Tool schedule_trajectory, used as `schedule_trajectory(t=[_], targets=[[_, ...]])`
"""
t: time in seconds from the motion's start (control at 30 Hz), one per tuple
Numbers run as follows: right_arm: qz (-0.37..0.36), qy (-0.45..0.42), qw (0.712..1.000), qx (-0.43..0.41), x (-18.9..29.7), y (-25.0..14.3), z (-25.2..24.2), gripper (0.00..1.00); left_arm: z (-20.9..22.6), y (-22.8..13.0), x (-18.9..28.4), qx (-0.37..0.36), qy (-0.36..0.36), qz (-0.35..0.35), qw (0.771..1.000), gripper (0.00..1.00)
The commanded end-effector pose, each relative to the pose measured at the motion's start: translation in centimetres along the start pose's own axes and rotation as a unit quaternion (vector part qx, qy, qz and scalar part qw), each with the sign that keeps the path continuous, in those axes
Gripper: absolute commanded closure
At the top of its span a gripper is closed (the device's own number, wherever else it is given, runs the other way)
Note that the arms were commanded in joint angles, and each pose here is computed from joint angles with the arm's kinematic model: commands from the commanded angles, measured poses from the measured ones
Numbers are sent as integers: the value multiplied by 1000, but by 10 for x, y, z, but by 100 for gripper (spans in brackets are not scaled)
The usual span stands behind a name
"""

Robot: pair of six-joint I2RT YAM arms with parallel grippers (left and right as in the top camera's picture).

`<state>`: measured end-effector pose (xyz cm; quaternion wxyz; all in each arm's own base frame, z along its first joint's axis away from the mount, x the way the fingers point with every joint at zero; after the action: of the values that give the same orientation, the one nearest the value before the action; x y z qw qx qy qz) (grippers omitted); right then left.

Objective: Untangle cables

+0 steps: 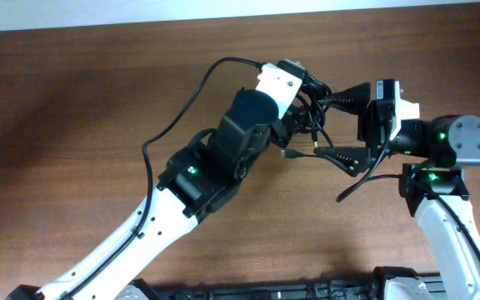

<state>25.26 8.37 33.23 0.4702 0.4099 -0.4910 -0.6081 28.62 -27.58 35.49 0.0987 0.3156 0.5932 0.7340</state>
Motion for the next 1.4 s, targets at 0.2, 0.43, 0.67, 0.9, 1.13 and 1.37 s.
schedule_trajectory(t=[0.2, 0.43, 0.67, 0.9, 1.13, 1.37], targets=[[-11, -25, 1000, -14, 0, -1, -11, 7, -30, 13, 10, -7, -66, -27, 997, 100], [-16, -49, 997, -50, 0, -14, -35, 8, -29, 13, 12, -7, -66, -27, 997, 100], [-10, -42, 997, -68, -1, -22, -40, 11, -28, 15, 15, -6, -66, -32, 997, 100], [0, -20, 998, -67, -1, -23, -35, 56, -28, 15, 15, -6, -66, -32, 997, 100], [7, -4, 998, -66, -1, -24, -31, 80, -27, 15, 14, -6, -58, -31, 998, 100], [25, 41, 998, -37, -1, -24, -20, 88, -13, 17, 14, -3, 4, -35, 999, 100]])
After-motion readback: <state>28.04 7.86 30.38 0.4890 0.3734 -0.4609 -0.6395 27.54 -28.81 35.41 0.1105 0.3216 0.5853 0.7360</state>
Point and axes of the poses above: each gripper's point midway between its finger pads, its own x axis back along the fingers, its own z axis along the line the jaws close on, y = z × x, the point moved 6 cm from there along x, back along the fingers, and after that the axes turned 4 degrees about -x, right-handed, at the moved point
